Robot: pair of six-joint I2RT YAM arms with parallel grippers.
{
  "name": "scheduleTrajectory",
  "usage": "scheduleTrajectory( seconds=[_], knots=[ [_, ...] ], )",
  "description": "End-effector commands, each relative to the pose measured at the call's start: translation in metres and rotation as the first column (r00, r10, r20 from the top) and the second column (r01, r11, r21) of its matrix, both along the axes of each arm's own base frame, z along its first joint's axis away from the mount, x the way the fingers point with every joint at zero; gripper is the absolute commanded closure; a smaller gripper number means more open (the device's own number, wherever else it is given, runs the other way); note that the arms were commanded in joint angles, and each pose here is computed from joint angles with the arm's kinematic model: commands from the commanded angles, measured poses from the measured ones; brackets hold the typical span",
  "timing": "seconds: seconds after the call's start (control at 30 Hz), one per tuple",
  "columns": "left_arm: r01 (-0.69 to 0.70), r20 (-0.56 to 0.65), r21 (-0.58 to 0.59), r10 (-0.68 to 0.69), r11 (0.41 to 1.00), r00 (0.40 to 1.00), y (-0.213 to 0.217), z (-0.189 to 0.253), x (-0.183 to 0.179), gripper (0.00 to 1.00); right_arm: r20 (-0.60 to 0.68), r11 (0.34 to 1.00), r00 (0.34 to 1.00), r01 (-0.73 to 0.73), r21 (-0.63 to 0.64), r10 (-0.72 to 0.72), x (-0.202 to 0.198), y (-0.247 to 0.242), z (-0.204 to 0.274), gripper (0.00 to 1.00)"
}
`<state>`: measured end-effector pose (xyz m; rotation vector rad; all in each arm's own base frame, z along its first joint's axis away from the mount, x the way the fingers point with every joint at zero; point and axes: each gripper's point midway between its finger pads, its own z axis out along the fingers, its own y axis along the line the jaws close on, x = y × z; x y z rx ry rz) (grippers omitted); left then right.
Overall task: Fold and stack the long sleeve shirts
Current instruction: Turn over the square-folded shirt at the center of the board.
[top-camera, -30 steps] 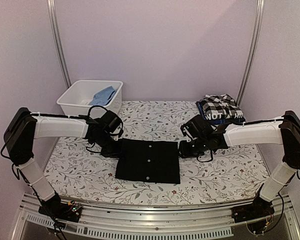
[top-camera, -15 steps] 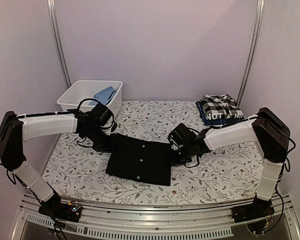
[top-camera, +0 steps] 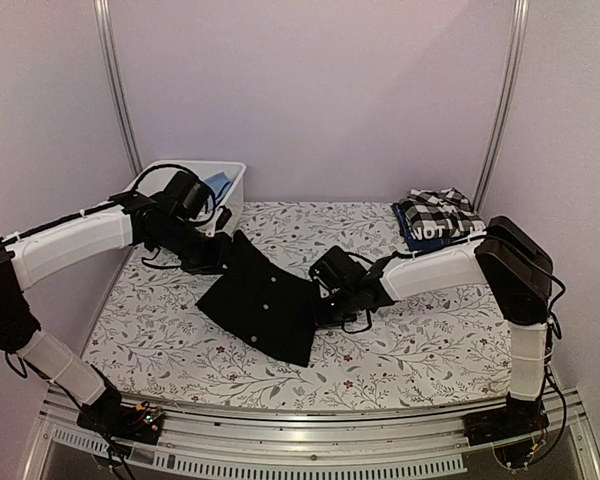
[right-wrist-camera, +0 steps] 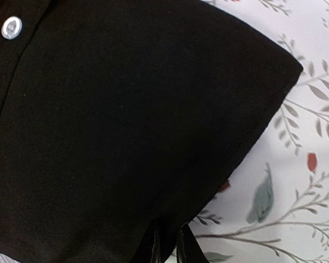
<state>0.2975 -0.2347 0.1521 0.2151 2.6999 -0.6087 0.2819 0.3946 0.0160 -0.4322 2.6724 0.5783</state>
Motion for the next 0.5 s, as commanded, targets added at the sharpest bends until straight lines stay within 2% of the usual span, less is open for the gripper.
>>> scheduleTrajectory(
  seconds=[0.0, 0.27, 0.47],
  knots=[
    [0.020, 0.106, -0.130, -0.007, 0.991, 0.994, -0.014, 0.058, 0.013, 1.00, -0.079, 0.999, 0.996, -0.032, -0.002, 0.032, -0.011, 0.020, -0.037, 0.90],
    [0.050, 0.126, -0.235, -0.020, 0.971, 0.992, -0.038, 0.085, 0.027, 1.00, -0.082, 0.978, 0.994, -0.059, 0.201, 0.077, 0.014, 0.093, -0.033, 0.89],
    [0.058, 0.141, -0.285, -0.018, 0.957, 0.990, -0.043, 0.099, 0.026, 1.00, -0.077, 0.959, 0.992, -0.075, 0.273, 0.099, 0.037, 0.128, -0.041, 0.85]
  ],
)
